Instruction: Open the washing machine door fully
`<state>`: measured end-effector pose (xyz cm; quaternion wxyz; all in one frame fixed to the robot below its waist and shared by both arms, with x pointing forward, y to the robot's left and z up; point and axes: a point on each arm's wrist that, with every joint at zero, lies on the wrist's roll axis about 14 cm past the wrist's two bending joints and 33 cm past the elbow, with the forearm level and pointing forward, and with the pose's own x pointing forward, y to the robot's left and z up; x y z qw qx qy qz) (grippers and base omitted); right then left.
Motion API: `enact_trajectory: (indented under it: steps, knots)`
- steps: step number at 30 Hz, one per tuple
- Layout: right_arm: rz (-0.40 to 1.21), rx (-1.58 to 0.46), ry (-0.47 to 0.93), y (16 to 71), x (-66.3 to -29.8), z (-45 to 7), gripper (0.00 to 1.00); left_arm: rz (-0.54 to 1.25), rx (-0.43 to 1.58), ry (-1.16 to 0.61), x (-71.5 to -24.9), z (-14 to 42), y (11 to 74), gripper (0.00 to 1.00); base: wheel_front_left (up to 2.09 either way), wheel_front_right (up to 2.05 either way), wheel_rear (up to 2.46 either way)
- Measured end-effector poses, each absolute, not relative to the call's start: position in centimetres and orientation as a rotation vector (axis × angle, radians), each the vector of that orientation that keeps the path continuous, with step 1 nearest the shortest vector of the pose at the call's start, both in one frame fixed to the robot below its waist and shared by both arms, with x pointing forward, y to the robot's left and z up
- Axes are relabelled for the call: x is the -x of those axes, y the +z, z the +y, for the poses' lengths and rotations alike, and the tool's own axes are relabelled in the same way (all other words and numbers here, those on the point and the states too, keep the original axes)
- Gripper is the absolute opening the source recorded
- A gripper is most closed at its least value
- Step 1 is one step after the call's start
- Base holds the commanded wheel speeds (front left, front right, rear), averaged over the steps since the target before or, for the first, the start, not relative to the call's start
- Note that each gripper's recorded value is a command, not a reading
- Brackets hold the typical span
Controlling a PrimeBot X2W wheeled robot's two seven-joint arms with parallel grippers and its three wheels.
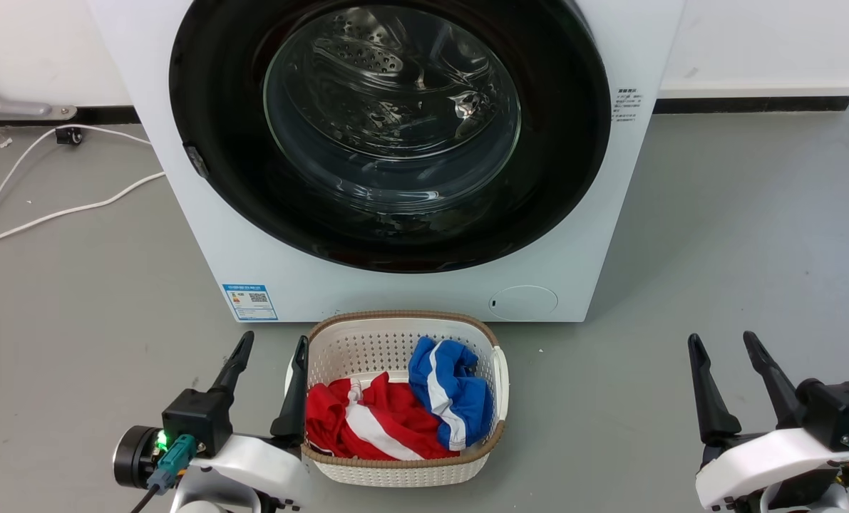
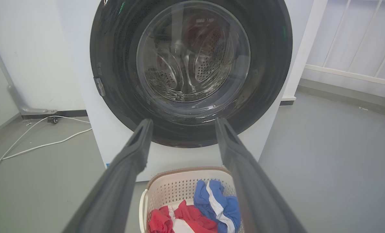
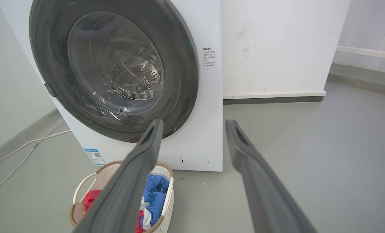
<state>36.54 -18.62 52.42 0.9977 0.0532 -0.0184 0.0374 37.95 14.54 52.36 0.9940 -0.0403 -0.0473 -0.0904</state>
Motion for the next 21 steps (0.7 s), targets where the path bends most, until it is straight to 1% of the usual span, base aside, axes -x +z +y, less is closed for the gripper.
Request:
enact_trajectory:
  steps: [21]
  knots:
    - [-0.050, -0.017, 0.094, 52.44, -36.36, -17.82, 1.00, -0.114, 0.029, -0.168, -37.75, 14.95, 52.14, 1.00, 0.00, 0.00, 0.00]
